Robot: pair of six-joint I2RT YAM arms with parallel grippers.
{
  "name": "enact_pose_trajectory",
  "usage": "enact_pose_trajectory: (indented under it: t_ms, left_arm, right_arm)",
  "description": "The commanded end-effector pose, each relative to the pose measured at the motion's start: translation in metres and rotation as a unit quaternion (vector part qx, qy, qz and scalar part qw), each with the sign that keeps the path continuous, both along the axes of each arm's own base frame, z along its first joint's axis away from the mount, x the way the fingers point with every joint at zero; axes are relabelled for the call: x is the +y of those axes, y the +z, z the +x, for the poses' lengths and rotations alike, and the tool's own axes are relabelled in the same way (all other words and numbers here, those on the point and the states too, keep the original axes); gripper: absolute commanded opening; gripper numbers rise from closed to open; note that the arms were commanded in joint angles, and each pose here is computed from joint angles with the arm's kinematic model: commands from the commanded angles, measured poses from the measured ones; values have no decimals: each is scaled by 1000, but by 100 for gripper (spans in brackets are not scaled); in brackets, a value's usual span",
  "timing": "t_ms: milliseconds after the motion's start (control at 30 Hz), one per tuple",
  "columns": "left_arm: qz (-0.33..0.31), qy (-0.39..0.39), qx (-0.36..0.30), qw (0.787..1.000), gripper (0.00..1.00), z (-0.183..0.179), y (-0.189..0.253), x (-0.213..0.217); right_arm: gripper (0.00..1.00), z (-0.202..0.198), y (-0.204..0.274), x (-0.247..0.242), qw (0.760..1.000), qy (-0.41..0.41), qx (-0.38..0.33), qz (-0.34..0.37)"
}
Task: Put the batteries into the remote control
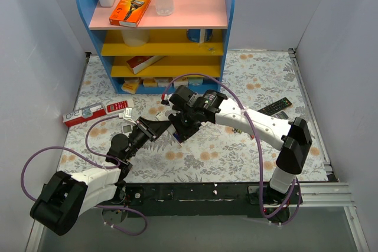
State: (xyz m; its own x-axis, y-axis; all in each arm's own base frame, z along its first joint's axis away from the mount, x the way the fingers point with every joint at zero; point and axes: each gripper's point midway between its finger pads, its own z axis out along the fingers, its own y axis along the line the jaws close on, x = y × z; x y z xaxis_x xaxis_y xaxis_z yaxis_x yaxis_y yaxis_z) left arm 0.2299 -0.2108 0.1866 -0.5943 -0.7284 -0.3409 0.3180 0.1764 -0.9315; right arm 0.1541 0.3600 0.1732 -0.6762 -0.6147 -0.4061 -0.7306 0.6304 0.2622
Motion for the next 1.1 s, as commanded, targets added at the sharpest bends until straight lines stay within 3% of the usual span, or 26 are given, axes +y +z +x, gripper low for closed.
enact_pose_trajectory:
  t_ms: [0,333,1067]
  left_arm:
    - [-35,-8,11,999,0,-11,1,3]
    - [-45,-6,35,998,0,-10,-4,3]
    - [-53,-13,57,997,0,-12,-10,2]
  right_arm:
    - [28,7,8,7,1000,3,-21,5]
    - [39,10,22,8,999,4,-35,23]
    - [46,24,29,-3,997,-14,-78,-1]
